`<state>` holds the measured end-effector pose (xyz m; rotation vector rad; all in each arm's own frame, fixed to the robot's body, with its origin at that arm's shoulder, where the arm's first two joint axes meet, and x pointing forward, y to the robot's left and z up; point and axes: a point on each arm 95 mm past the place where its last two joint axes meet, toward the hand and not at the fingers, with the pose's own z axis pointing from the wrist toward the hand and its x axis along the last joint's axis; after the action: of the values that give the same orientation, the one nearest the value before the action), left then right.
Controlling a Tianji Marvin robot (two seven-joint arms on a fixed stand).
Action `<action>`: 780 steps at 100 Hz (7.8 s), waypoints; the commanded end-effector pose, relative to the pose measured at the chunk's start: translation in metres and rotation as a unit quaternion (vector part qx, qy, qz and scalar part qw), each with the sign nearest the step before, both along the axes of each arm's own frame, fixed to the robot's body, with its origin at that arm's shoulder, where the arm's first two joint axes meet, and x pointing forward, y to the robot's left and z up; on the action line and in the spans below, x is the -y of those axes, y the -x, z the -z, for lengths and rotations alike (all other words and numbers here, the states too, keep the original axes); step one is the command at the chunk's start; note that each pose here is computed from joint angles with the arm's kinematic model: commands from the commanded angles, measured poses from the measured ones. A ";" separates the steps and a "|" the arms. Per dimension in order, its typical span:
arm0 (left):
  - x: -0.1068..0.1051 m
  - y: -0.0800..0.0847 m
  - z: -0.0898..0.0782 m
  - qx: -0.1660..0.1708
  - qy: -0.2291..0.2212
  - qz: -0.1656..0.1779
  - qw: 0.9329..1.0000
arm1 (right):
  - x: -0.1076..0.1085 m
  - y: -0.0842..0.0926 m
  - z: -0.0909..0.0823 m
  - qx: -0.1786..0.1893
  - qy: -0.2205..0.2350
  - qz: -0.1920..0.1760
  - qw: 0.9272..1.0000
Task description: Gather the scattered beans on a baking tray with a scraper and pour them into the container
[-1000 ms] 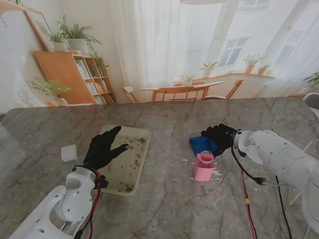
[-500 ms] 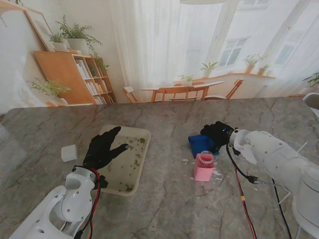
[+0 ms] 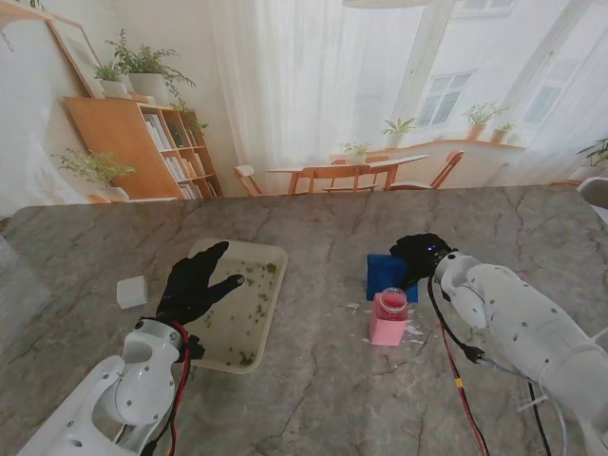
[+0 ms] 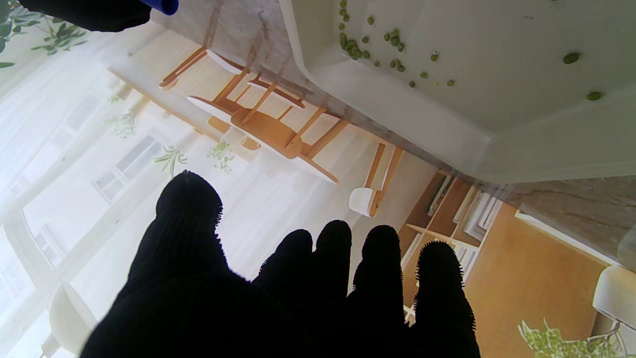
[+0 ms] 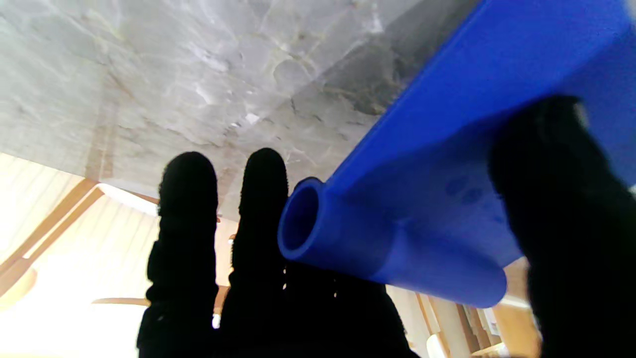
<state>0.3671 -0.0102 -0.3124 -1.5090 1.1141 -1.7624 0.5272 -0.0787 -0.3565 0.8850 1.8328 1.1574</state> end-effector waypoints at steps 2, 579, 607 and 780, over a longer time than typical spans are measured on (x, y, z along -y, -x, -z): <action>0.001 0.002 0.000 0.000 0.002 -0.001 1.000 | 0.008 0.013 0.018 -0.025 0.012 0.017 0.999; 0.075 -0.032 -0.072 0.166 -0.237 0.134 0.948 | -0.188 0.157 -0.144 0.184 -0.289 -0.061 0.938; 0.037 -0.046 -0.070 0.152 -0.287 0.151 0.934 | -0.162 0.163 -0.169 0.231 -0.296 0.010 0.927; -0.019 -0.171 0.015 0.038 -0.285 0.277 0.917 | -0.029 0.192 -0.088 0.091 -0.457 0.235 0.853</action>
<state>0.5354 0.0124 -0.3292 -0.8077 1.9482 -1.5707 0.3369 -0.0511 -0.2712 1.5522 0.7496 1.6968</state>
